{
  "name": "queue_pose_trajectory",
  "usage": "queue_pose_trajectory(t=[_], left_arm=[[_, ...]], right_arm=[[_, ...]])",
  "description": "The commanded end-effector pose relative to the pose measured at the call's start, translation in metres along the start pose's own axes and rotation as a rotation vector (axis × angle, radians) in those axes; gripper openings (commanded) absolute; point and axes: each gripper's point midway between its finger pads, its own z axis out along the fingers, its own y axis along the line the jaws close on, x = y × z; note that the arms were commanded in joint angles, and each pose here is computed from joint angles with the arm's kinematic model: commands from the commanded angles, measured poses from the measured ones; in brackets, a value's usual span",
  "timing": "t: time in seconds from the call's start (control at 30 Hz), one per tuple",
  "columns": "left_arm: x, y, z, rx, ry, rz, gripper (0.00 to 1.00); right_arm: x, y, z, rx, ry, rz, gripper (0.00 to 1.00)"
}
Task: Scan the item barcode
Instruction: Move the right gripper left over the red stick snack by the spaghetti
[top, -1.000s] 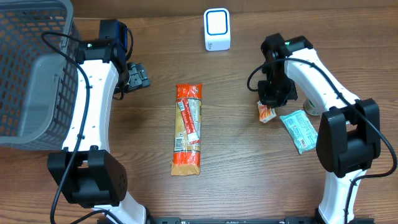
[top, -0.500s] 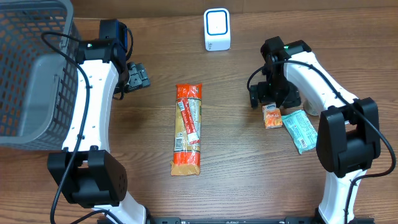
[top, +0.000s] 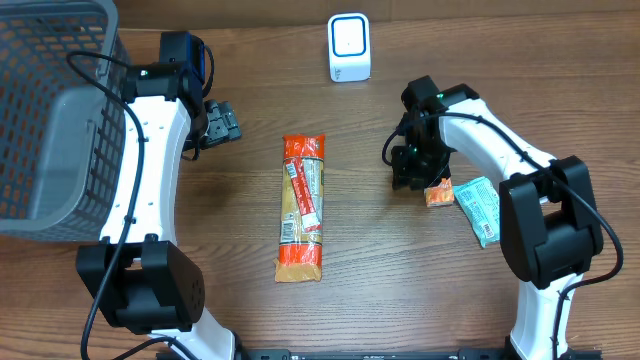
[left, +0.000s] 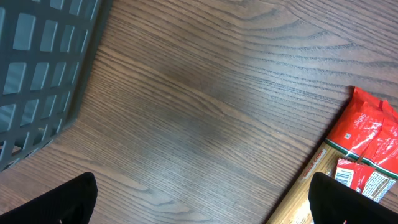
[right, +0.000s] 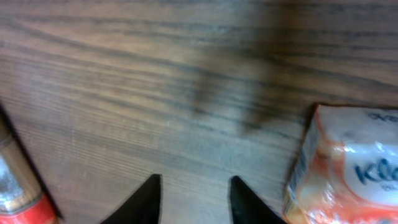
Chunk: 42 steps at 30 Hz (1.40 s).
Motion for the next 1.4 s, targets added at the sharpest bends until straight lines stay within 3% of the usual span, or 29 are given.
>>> queue_pose_trajectory(t=[0.0, 0.1, 0.4, 0.7, 0.83, 0.9, 0.93, 0.97, 1.0, 1.03, 1.13, 1.3, 1.37], left_arm=[[0.000, 0.001, 0.000, -0.009, -0.003, 0.016, 1.00], [0.000, 0.001, 0.000, -0.008, -0.003, 0.016, 1.00], [0.000, 0.001, 0.000, -0.008, -0.003, 0.016, 1.00], [0.000, 0.001, 0.000, -0.008, -0.003, 0.016, 1.00], [0.000, 0.001, 0.000, -0.008, -0.003, 0.016, 1.00], [0.000, 0.001, 0.000, -0.008, -0.003, 0.016, 1.00], [0.000, 0.001, 0.000, -0.008, -0.003, 0.016, 1.00], [0.000, 0.001, 0.000, -0.008, -0.003, 0.016, 1.00], [0.000, 0.001, 0.000, -0.008, -0.003, 0.016, 1.00], [0.000, 0.001, 0.000, -0.008, -0.003, 0.016, 1.00], [0.000, 0.001, 0.000, -0.009, -0.003, 0.016, 1.00], [0.000, 0.001, 0.000, -0.009, -0.003, 0.016, 1.00], [0.000, 0.001, 0.000, -0.008, -0.003, 0.016, 1.00]], right_arm=[[-0.002, -0.003, 0.004, 0.028, -0.034, -0.014, 0.25], [-0.010, -0.022, 0.012, 0.118, -0.086, 0.033, 0.18], [-0.007, -0.069, 0.006, 0.337, -0.110, 0.141, 0.18], [-0.017, -0.067, -0.029, 0.335, -0.133, 0.130, 0.22], [-0.022, -0.029, -0.063, 0.231, -0.167, 0.094, 0.27], [-0.024, 0.002, -0.078, 0.131, -0.192, 0.058, 0.31], [-0.025, 0.016, -0.081, 0.074, -0.196, 0.041, 0.39], [-0.026, 0.032, -0.082, 0.007, -0.196, 0.022, 0.54], [-0.026, 0.048, -0.082, -0.068, -0.194, 0.001, 0.80], [-0.026, 0.066, -0.082, -0.152, -0.188, -0.023, 0.98], [-0.022, 0.100, -0.079, -0.289, -0.172, -0.085, 1.00], [-0.008, 0.129, -0.057, -0.275, -0.160, -0.170, 1.00], [0.001, 0.143, -0.044, -0.267, -0.148, -0.213, 0.83]])
